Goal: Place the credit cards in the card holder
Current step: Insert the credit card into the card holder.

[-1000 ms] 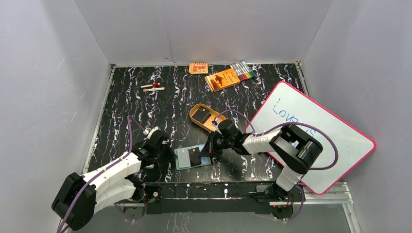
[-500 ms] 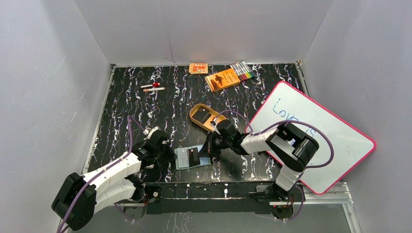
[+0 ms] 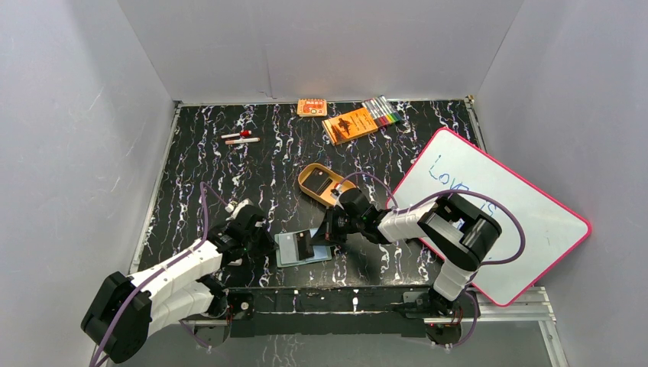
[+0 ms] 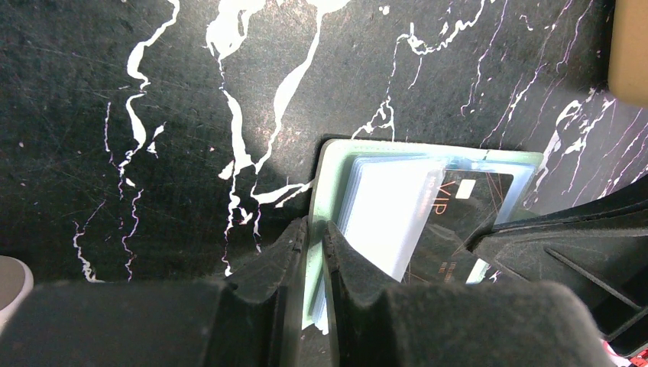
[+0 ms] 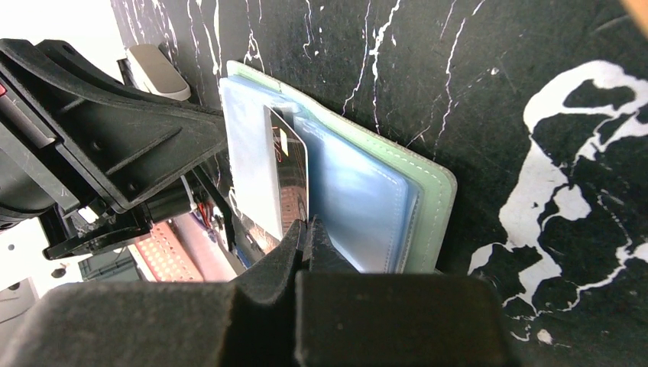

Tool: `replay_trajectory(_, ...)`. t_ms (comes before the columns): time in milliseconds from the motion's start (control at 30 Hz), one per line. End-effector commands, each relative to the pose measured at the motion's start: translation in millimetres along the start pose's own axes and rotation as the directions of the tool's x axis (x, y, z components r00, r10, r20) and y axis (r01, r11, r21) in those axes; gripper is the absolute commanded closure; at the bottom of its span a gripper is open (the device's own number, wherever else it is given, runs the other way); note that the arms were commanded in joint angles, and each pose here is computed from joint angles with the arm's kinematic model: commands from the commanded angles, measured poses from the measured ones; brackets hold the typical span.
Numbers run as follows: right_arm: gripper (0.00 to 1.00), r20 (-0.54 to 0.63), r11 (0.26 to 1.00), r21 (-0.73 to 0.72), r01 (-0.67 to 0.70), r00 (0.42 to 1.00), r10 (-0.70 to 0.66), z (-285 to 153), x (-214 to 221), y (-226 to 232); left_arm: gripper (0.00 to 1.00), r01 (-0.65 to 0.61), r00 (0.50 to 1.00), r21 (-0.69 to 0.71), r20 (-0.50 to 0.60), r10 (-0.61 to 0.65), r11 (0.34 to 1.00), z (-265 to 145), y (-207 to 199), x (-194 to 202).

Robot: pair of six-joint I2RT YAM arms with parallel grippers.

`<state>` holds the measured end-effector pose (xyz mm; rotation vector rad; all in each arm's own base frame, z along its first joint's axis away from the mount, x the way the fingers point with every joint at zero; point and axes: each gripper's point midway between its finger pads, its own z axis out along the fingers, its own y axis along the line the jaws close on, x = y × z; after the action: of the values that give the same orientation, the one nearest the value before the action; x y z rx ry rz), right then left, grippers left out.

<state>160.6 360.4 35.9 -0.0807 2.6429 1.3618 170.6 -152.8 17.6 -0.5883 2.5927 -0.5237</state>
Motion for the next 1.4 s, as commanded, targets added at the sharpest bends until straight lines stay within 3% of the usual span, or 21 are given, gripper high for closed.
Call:
replay_trajectory(0, 1.00, 0.048, 0.999, 0.006, 0.031, 0.998, -0.032, 2.6, -12.9, 6.2, 0.88, -0.005, 1.000, -0.030, -0.017, 0.004, 1.000, 1.0, 11.9, 7.5)
replay_trajectory(900, 1.00, -0.055, 0.995, -0.098, 0.032, 0.998, -0.038, 26.8, 4.8, 39.2, 0.88, 0.005, 1.000, -0.022, -0.024, -0.006, 1.000, 3.6, 10.5, 9.4)
replay_trajectory(1167, 0.61, -0.044, 0.996, -0.075, 0.040, 0.998, -0.043, 17.5, 5.6, 38.9, 0.88, 0.005, 1.000, -0.023, -0.012, -0.005, 1.000, 2.0, 10.4, 6.9)
replay_trajectory(1367, 0.54, -0.043, 0.996, -0.072, 0.051, 0.998, -0.054, 17.0, 4.7, 40.1, 0.88, 0.003, 1.000, -0.017, -0.014, -0.003, 1.000, 1.8, 7.8, 6.3)
